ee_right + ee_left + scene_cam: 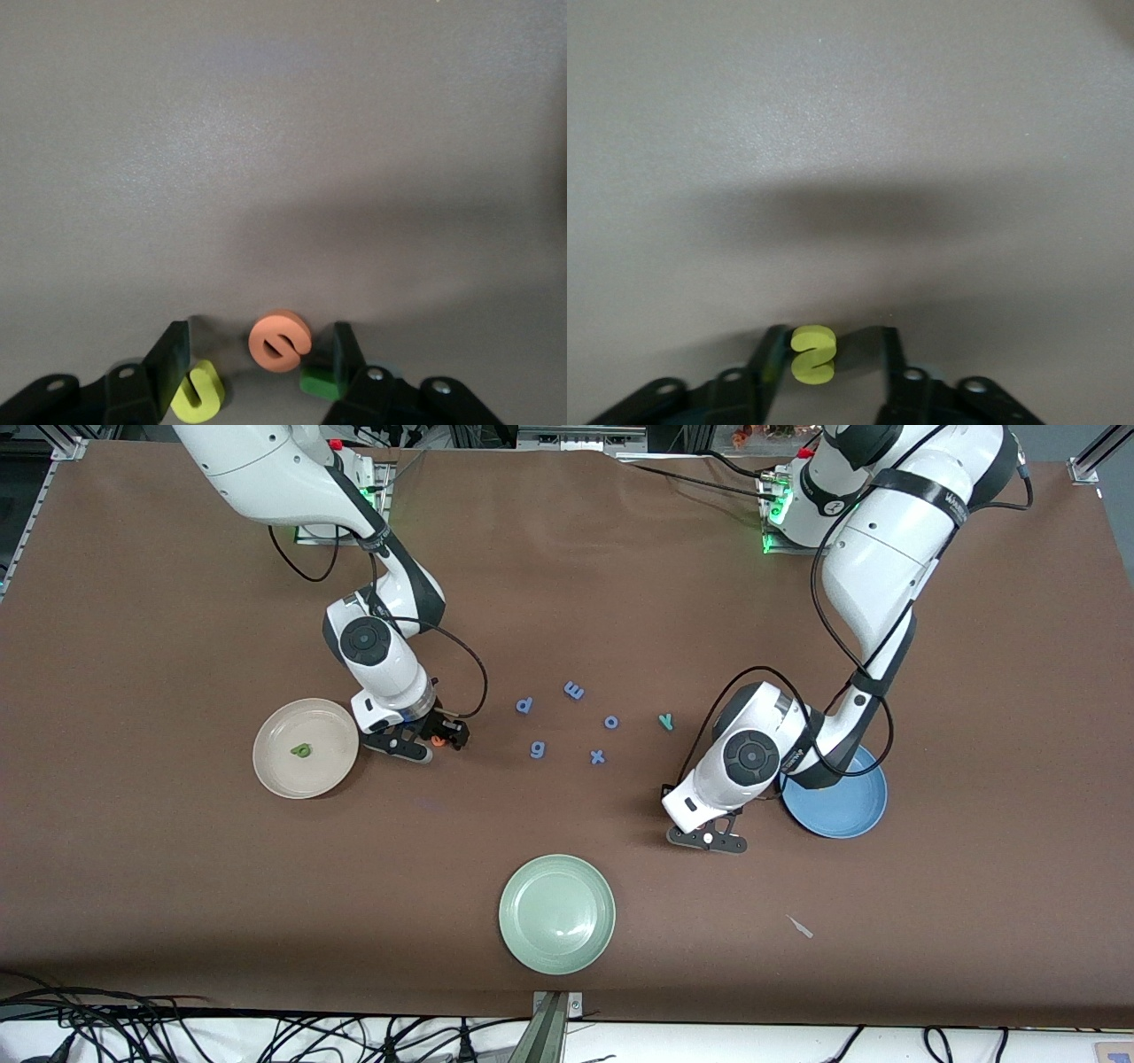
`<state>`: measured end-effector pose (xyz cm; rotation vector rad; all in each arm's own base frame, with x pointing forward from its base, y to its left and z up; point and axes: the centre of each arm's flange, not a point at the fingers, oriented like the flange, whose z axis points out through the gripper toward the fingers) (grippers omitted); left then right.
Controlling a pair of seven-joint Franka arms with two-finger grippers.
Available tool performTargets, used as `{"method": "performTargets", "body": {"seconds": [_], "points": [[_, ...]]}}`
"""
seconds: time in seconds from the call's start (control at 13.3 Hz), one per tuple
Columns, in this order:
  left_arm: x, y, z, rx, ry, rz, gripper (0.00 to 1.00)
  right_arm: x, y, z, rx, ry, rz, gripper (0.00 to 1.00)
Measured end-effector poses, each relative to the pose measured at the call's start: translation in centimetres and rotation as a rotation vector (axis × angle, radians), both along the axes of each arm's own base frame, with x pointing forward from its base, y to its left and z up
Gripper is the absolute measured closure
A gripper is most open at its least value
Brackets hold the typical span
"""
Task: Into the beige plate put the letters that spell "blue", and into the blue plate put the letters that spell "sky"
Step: 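Grasp yellow z with the left gripper while the right gripper grasps orange e, then drop z in blue plate with the left gripper while the right gripper drops e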
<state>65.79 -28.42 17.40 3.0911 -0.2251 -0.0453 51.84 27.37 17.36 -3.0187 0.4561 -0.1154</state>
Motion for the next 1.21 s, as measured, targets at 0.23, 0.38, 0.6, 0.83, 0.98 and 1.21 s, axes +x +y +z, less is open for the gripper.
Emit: {"method": "performTargets", "body": {"seconds": [0.23, 0.38, 0.6, 0.83, 0.98, 1.21], "points": [[0.3, 0.6, 0.1, -0.001, -0.002, 0.009, 0.78, -0.1, -0.1, -0.1, -0.002, 0.002, 0.001, 0.3], [0.5, 1.1, 0.2, 0.002, 0.001, 0.017, 0.78, -0.2, -0.2, -0.1, -0.005, 0.005, 0.0, 0.38], [0.8, 2.1, 2.8, 0.052, 0.051, 0.024, 0.78, -0.3, -0.3, -0.2, -0.006, 0.007, 0.0, 0.42], [0.1, 4.2, 8.0, 0.145, 0.148, -0.019, 0.78, -0.4, -0.1, -0.1, -0.002, 0.002, 0.003, 0.6], [0.1, 7.4, 9.7, 0.174, 0.213, -0.081, 0.78, -0.5, -0.1, 0.1, -0.003, 0.001, 0.005, 0.68], [0.8, 14.8, 7.9, 0.187, 0.278, -0.157, 0.78, -0.4, -0.3, 0.3, -0.008, 0.001, 0.012, 0.68]]}}
